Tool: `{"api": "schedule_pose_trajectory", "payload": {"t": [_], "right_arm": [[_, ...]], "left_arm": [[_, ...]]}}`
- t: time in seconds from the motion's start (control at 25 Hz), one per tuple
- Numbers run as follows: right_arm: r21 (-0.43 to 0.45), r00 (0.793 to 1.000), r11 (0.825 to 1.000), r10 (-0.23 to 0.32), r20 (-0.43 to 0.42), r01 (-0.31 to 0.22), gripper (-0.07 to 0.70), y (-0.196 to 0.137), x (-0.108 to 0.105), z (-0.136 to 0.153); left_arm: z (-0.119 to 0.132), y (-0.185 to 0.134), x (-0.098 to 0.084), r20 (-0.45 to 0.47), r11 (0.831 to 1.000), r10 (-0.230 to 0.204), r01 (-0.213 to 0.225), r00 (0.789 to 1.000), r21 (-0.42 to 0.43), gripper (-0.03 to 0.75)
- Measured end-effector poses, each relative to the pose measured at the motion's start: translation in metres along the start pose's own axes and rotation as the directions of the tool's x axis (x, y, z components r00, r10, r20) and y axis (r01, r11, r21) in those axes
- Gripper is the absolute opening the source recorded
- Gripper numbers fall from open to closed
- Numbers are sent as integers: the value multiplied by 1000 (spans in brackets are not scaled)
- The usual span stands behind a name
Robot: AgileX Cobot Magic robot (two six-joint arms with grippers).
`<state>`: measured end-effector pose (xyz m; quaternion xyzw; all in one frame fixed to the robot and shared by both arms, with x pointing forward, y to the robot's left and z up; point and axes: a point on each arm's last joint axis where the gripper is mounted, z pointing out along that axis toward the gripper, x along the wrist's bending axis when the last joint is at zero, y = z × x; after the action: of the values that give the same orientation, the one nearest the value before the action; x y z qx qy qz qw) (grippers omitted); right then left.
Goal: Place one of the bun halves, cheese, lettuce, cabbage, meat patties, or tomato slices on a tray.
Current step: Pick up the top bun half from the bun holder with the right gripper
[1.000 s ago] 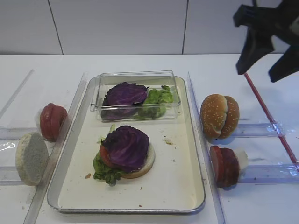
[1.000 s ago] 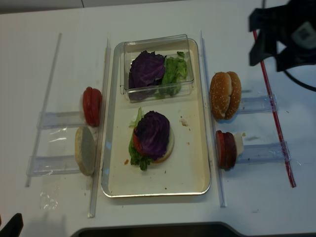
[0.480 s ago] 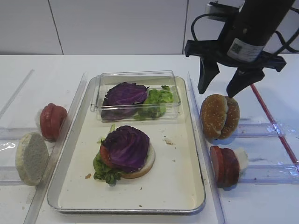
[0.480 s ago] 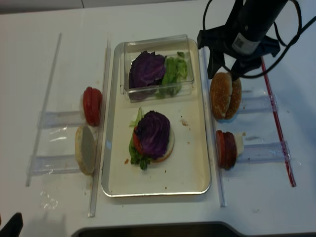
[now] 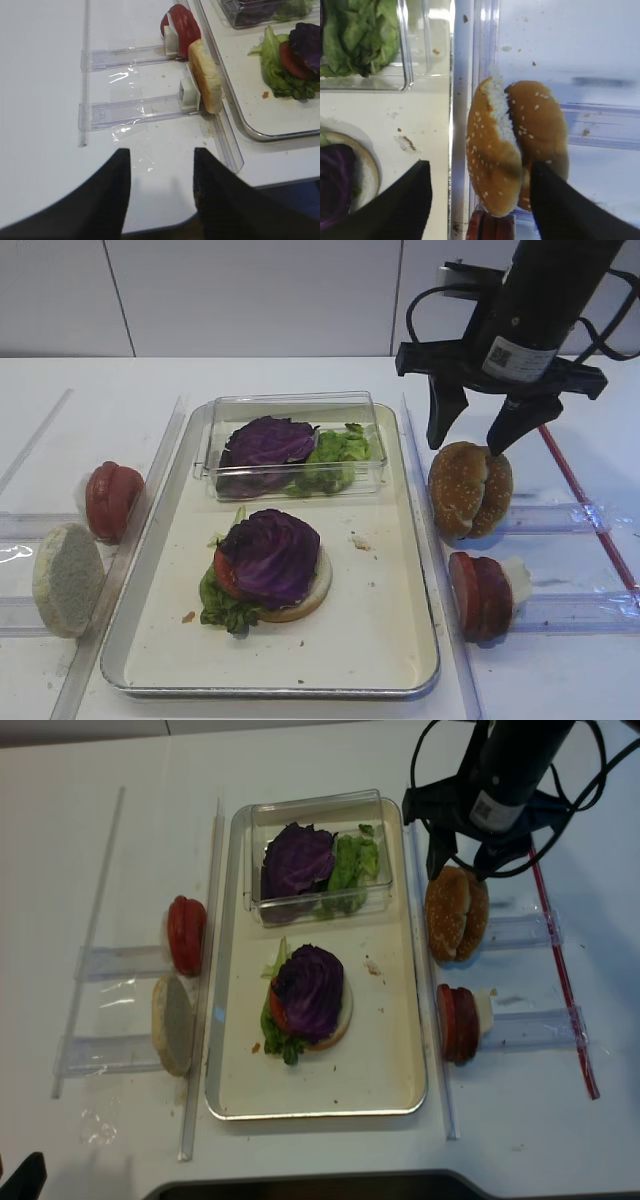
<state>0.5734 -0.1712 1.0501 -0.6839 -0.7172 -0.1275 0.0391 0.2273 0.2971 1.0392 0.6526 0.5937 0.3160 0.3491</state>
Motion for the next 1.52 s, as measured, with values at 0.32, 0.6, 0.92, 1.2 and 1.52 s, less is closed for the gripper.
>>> {"api": "schedule_pose_trajectory", "payload": {"t": [0.32,0.6,0.92,1.2,1.52], "right_arm": [[14,1000,1000,12,-9,-12,445,4,0,12],[20,1000,1000,18,-19,-18,442,6,1,16],[51,1000,999,12,-29,-10,438,9,1,29],[62,999,998,14,-29,-12,437,10,0,35],[99,1000,995,18,-20,-16,295,10,-1,44]], "left_arm": [[0,0,0,0,1000,0,0,1000,0,286],[0,0,0,0,1000,0,0,1000,0,286],[0,0,0,0,1000,0,0,1000,0,286],[0,0,0,0,1000,0,0,1000,0,286],[0,0,0,0,1000,0,0,1000,0,283]]}}
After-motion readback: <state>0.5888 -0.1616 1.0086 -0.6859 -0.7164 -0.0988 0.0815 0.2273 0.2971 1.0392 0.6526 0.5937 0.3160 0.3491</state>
